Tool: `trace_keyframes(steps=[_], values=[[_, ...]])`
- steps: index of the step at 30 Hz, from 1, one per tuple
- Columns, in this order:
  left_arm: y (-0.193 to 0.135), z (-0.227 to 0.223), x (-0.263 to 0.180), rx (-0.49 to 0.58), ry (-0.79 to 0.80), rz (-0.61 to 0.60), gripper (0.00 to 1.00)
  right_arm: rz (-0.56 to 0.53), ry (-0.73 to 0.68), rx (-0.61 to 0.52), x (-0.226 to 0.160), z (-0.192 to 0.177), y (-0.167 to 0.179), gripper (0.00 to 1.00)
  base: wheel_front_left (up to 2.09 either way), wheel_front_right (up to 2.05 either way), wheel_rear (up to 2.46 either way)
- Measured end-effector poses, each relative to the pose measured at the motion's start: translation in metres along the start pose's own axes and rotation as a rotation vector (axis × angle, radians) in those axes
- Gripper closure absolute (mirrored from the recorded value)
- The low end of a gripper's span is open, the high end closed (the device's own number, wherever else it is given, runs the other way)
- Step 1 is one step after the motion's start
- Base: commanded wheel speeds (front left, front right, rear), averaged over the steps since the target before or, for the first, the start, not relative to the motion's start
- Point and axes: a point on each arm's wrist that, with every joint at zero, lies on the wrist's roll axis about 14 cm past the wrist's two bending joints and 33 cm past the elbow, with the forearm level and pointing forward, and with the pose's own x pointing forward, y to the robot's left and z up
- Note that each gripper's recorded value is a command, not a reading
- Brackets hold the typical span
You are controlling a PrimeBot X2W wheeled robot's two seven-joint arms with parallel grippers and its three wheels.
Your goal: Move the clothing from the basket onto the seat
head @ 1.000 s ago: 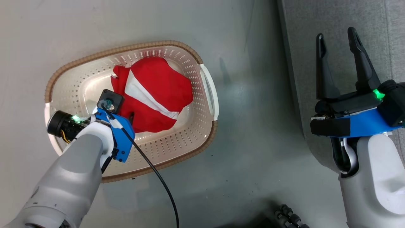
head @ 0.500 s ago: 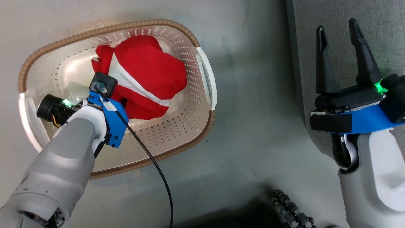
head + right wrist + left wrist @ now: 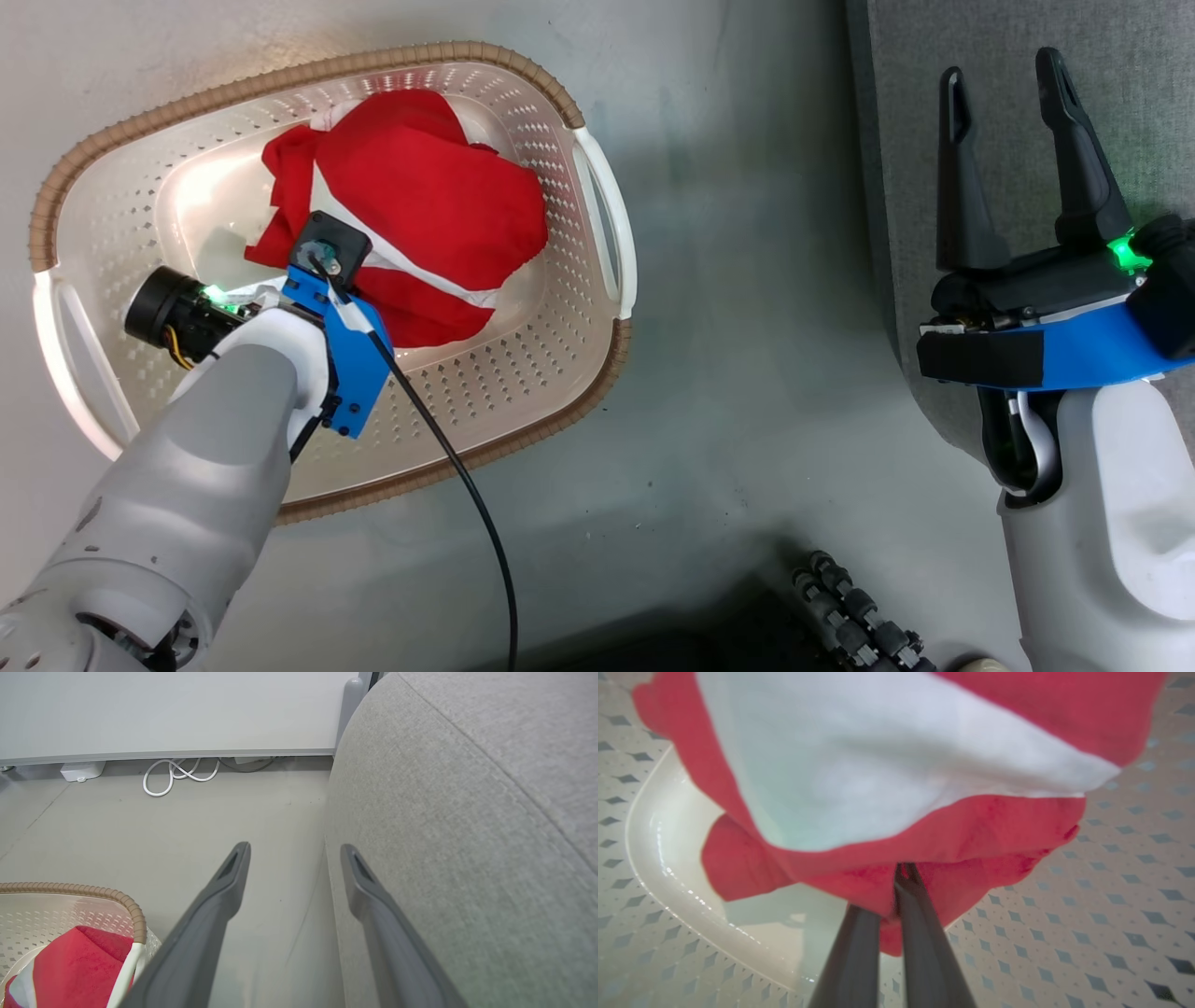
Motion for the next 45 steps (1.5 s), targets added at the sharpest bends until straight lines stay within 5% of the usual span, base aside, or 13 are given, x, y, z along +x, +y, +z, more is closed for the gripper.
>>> trace_keyframes(steps=[21, 45], values=[[-0.016, 0.071, -0.064, -0.033, -0.315, 0.024, 1.0, 0.041, -0.095, 0.023, -0.004, 0.047, 0.013, 0.0, 0.0, 0.0, 0.0], [-0.036, 0.16, -0.225, 0.076, -0.756, 0.154, 1.0, 0.095, -0.246, 0.054, -0.057, 0.13, 0.032, 0.0, 0.0, 0.0, 0.0]])
